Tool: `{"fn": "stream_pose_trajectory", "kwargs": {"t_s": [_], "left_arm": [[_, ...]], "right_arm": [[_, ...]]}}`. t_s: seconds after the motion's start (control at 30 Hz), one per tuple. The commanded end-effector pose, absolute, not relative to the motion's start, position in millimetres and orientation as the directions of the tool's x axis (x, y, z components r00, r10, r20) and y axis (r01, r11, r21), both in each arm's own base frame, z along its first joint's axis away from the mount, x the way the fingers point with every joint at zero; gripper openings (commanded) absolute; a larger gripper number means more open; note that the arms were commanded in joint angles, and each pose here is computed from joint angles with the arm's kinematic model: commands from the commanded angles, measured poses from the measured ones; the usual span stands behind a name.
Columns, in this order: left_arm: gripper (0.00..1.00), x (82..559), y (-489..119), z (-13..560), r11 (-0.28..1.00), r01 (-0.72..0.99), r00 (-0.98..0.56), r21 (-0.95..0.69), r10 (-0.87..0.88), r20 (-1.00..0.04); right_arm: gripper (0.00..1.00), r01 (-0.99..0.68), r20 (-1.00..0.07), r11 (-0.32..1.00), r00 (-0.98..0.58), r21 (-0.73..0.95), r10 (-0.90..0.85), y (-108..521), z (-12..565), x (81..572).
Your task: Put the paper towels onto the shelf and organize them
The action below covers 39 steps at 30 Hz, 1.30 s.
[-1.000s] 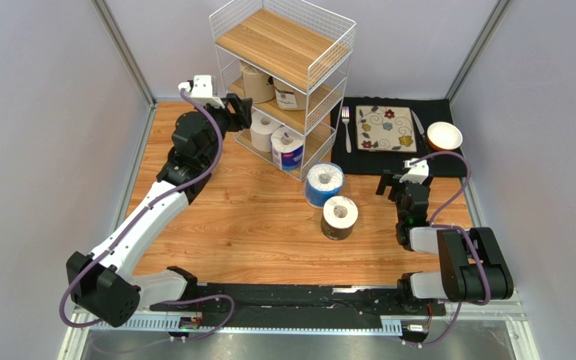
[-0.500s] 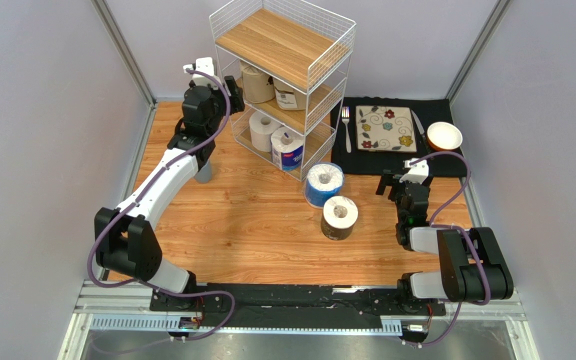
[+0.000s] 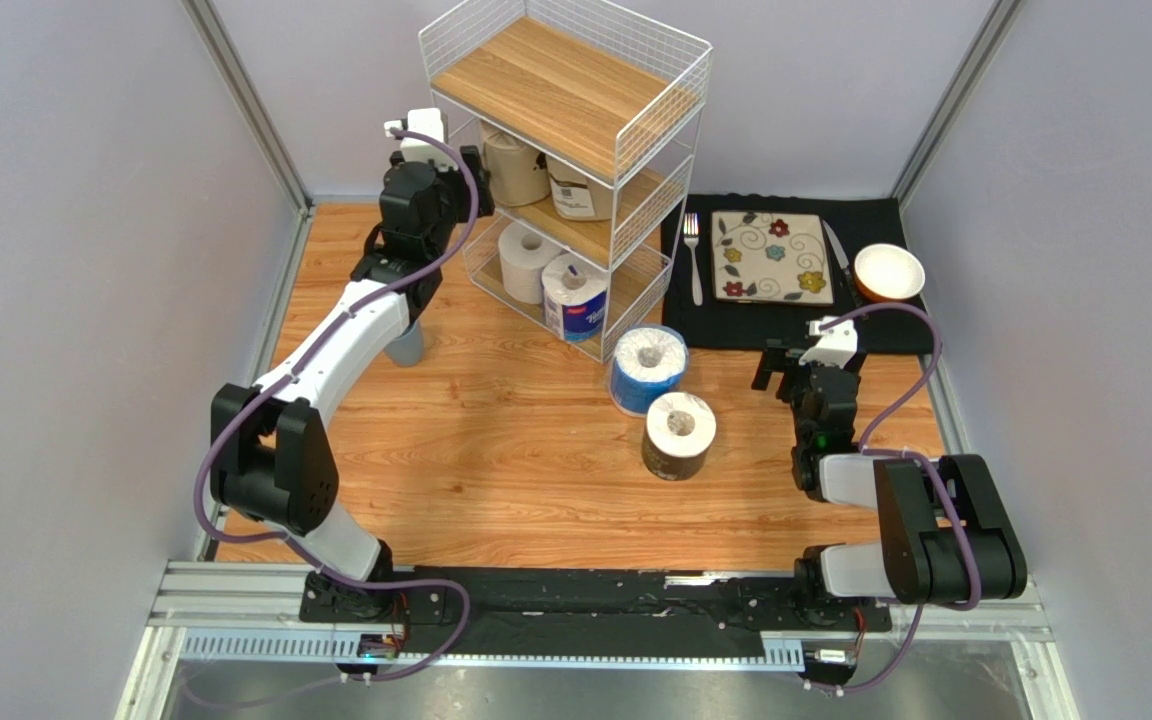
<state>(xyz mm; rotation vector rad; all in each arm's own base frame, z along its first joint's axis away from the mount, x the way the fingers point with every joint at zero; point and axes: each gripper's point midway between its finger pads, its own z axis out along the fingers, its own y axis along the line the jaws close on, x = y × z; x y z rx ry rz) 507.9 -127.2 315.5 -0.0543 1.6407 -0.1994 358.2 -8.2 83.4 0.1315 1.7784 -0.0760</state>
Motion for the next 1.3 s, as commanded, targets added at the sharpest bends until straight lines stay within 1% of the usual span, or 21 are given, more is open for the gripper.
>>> {"fn": "stream_pose_trajectory", "kwargs": {"t_s": [0.0,1.03,1.2,1.27], "left_arm": [[0.72,516,-125,337,0.986,0.085,-0.01,-0.146,-0.146,-0.989],[0.72,537,-148,324,0.966,0.154,-0.039,-0.209,-0.206,-0.978],[0.72,529,-140,322,0.974,0.129,-0.044,-0.188,-0.183,-0.982],[0.72,520,-135,333,0.976,0.119,-0.022,-0.183,-0.182,-0.983]], "right_arm": [[0.99,0.13,-0.988,0.991,-0.145,0.026,0.045,-8,103,367],[0.99,0.131,-0.989,0.991,-0.144,0.025,0.044,-8,104,367],[0.99,0.131,-0.988,0.991,-0.145,0.026,0.045,-8,103,367],[0.99,0.13,-0.989,0.991,-0.144,0.027,0.045,-8,104,367]]}}
